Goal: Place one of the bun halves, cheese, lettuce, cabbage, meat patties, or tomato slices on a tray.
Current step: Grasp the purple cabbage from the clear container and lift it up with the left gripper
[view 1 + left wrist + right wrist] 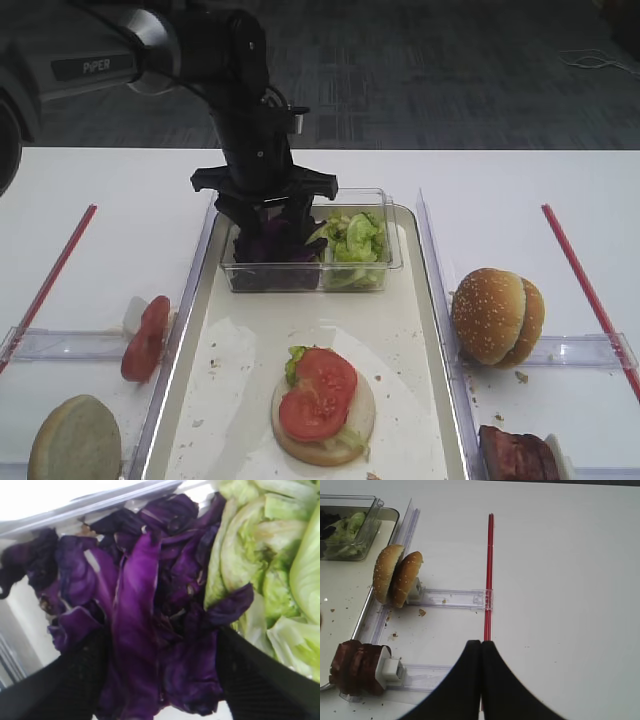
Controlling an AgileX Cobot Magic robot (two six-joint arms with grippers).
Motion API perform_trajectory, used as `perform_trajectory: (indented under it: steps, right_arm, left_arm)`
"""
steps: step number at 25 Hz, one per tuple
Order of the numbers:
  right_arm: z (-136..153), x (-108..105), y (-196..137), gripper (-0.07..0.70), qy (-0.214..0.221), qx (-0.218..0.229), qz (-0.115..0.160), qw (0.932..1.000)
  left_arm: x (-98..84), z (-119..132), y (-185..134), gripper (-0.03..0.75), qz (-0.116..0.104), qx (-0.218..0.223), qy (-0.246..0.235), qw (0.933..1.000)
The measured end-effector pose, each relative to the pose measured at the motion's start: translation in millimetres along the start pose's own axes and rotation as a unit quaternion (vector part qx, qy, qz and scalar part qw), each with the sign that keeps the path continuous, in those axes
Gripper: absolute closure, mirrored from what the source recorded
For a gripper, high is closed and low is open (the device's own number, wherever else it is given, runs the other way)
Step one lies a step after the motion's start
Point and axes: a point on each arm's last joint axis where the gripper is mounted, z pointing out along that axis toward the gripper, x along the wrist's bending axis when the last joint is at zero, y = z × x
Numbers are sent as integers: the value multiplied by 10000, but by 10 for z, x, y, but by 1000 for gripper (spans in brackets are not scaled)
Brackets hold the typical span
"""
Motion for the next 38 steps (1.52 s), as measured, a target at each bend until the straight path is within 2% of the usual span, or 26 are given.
perform_trajectory:
  steps: [6,10,20,29,34,38]
  right_arm:
    - [0,0,0,568,0,0,0,10000]
    - [0,0,0,568,0,0,0,10000]
    - [0,0,0,568,0,0,0,10000]
    - [0,0,0,568,0,0,9,10000]
    - [0,0,0,568,0,0,9,10000]
    - [0,0,0,568,0,0,9,10000]
  left_arm:
    - [5,37,7,284,-4,27,4,10000]
    - [7,48,7,329,-6,38,5,10000]
    - [14,43,10,512,12,25,50,10000]
    - [24,40,13,710,42,14,105,9999]
    - [10,-15,47,713,61,-75,92,9999]
    - [-26,-152,128,714,102,-356,45,9993]
